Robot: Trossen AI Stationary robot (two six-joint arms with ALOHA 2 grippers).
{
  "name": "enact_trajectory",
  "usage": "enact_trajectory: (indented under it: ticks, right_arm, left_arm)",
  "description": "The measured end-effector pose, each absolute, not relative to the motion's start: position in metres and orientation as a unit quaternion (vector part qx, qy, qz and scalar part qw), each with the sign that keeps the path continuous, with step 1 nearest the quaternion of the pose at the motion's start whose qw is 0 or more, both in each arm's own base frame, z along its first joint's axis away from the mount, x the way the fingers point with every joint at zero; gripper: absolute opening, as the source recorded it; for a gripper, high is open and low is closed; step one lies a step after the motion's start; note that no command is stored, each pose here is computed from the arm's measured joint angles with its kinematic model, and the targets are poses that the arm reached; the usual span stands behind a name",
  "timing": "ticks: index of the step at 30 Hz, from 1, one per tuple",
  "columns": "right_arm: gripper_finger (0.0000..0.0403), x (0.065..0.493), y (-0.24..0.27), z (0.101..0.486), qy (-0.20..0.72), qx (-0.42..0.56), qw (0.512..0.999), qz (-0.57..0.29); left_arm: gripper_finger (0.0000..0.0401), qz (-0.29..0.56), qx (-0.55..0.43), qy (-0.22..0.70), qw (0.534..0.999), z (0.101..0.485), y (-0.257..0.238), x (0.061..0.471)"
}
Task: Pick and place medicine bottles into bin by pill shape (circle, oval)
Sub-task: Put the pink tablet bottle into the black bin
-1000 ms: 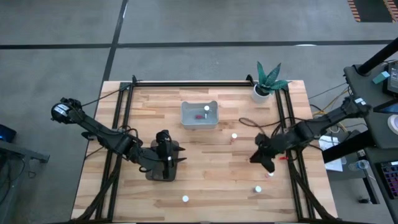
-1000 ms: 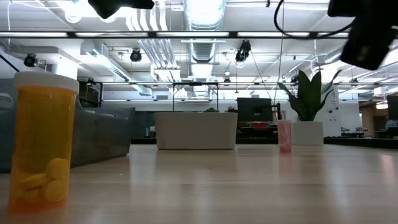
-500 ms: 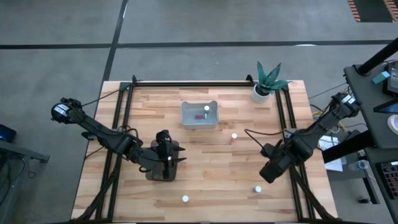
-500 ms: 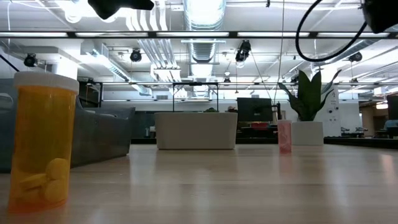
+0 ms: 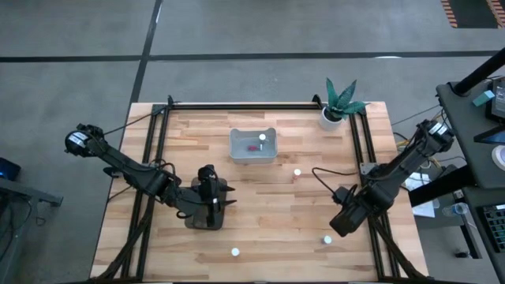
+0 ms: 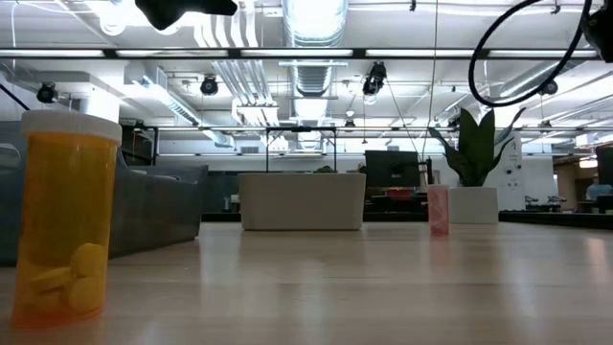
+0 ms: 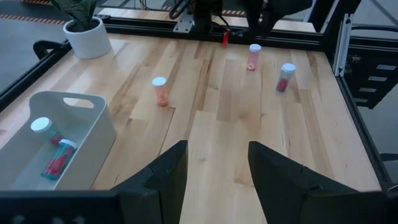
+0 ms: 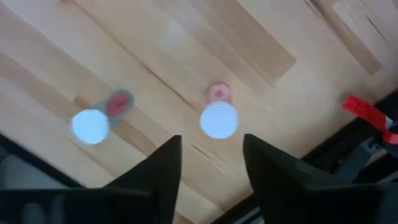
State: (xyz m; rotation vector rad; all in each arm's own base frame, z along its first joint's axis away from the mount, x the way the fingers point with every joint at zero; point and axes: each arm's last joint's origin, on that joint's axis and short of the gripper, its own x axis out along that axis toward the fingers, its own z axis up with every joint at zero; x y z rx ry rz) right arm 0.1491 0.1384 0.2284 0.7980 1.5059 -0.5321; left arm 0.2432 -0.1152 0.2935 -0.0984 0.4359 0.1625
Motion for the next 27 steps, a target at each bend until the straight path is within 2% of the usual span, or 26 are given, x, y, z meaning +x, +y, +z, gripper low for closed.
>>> enact_trajectory:
  ticks: [6,12,27]
  right_arm:
    - [0.022,0.149,0.138,0.217,0.664,0.335,0.619,-0.252]
    - [0.0243,0.149,0.139,0.205,0.668,0.327,0.616,-0.261]
    - [0.022,0.158,0.147,0.181,0.679,0.303,0.612,-0.271]
  left_arm:
    - [0.0154,0.08,-0.048,0.216,0.972,0.293,-0.115,0.243]
    - [0.0154,0.08,-0.048,0.217,0.972,0.293,-0.115,0.243]
    - [0.0154,0.08,-0.047,0.217,0.972,0.293,-0.115,0.243]
